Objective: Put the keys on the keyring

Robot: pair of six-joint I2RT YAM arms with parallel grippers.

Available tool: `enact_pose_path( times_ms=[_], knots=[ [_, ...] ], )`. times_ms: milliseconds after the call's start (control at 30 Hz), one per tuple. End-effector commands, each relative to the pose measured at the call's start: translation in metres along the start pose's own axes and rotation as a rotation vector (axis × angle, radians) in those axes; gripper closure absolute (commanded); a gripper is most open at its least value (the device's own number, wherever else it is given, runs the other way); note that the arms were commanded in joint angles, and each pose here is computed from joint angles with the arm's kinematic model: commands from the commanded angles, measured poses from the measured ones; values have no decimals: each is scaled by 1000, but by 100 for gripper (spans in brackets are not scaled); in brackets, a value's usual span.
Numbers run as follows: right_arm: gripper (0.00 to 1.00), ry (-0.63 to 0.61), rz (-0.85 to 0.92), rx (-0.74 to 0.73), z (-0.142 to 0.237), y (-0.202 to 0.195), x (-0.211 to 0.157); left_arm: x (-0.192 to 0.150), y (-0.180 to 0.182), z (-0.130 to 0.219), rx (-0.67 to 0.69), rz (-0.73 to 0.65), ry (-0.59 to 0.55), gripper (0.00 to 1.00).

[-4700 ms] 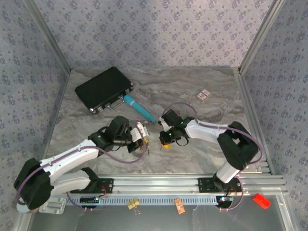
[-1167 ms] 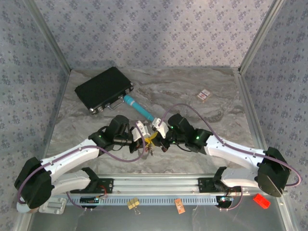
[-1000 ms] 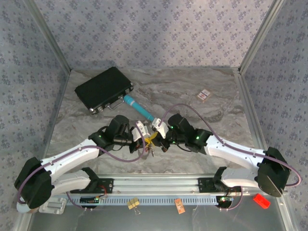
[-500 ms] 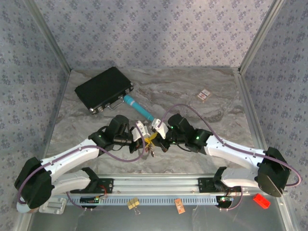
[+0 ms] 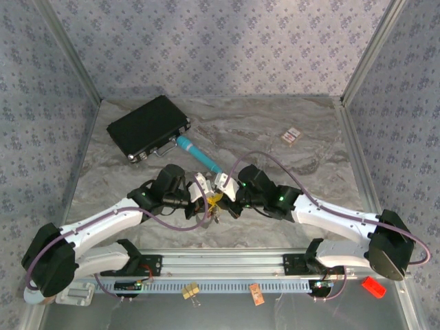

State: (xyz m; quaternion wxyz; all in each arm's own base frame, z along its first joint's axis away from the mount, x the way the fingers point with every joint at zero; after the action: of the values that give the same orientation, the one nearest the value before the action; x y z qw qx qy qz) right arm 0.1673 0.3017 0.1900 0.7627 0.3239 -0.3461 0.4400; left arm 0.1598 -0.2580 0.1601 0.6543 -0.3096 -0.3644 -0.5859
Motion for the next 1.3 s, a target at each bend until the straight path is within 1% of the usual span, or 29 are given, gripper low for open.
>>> enact_pose_path(
  times_ms=[0, 267, 467, 633, 800, 1000, 1100, 1267],
  knots=[
    [100, 23, 20, -86, 4, -12, -6, 18, -9, 3, -67, -29, -73, 100],
    [100, 15, 6, -155, 8, -21, -8, 18, -9, 4, -62, -31, -78, 100],
    [100, 2, -13, -168, 9, -22, -5, 18, -9, 5, -62, -32, -79, 100],
    [100, -2, -65, -161, 9, -22, -4, 16, -4, 6, -22, -48, -64, 100],
    [100, 12, -120, -150, 11, -23, -8, 17, -1, 7, 23, -92, -59, 100],
    [100, 51, -198, -119, 10, -24, -14, 14, 0, 7, 84, -191, -30, 100],
    [100, 56, -238, -100, 8, -24, -18, 16, -2, 8, 105, -232, -49, 100],
    [100, 68, -282, -59, 5, -23, -24, 24, -4, 17, 150, -292, -125, 100]
  ],
)
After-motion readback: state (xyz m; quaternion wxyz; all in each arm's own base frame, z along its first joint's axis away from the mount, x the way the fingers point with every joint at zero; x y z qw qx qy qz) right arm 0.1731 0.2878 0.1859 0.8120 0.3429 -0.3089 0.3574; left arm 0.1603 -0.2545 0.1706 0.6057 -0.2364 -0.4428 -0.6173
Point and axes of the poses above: each hand's point on the last joint's axis, 136 mm out from that joint toward the fingers, its own z axis back along the fingers, its own y axis along the line the jaws close on, x = y × z, the point moved 3 cm from there along z, back along the fingers, and after that the axes turned 11 degrees about -z, right-handed, at the moved point
